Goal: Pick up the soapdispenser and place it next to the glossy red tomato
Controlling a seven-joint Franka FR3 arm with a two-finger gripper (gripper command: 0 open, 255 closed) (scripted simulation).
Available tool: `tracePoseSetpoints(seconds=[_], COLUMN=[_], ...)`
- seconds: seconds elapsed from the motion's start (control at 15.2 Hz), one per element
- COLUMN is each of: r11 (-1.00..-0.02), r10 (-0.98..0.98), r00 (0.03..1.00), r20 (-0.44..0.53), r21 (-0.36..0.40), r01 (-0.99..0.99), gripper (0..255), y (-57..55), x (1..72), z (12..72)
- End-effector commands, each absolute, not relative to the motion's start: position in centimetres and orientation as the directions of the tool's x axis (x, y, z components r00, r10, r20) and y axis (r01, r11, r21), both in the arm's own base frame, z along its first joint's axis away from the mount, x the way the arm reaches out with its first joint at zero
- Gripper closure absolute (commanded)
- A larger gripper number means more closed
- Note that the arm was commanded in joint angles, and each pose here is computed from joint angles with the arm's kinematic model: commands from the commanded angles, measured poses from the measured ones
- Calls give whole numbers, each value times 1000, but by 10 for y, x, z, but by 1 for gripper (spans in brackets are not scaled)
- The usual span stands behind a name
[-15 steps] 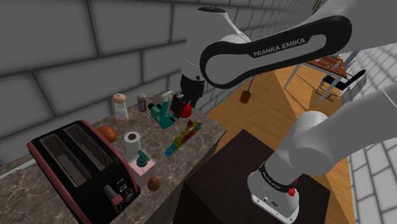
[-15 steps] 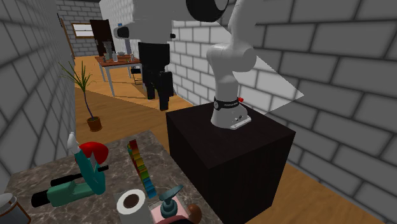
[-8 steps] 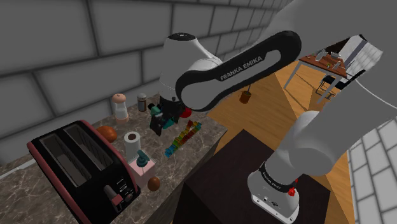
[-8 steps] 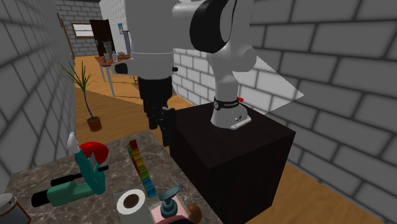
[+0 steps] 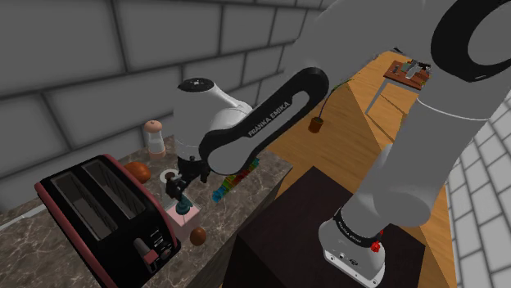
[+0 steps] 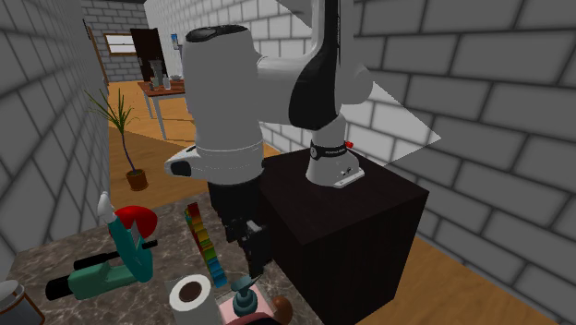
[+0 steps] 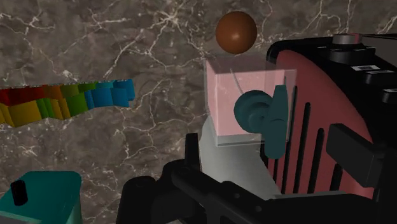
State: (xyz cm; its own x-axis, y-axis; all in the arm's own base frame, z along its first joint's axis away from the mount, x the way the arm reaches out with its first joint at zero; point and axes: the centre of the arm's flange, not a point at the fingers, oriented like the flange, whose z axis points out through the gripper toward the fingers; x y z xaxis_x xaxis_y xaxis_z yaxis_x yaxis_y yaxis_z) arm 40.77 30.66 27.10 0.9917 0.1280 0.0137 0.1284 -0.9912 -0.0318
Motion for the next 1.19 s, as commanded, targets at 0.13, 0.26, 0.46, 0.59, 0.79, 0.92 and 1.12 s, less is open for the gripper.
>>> tracePoseSetpoints(seconds=[0.13,0.26,0.46,0.59,0.79,0.92,1.12], r11=[-991,-991,-991,-991,-991,-991,-991], r10=[127,127,127,127,127,127,127], r00=[992,992,992,992,992,992,992], r20=[5,5,5,5,5,5,5], r21=[-37,-37,-37,-37,-37,-37,-37], r01=[127,127,127,127,127,127,127], gripper=[0,0,0,0,0,0,255], y=[329,329,330,330,330,330,330], x=[414,414,414,414,414,414,414], z=[245,235,219,211,211,211,211])
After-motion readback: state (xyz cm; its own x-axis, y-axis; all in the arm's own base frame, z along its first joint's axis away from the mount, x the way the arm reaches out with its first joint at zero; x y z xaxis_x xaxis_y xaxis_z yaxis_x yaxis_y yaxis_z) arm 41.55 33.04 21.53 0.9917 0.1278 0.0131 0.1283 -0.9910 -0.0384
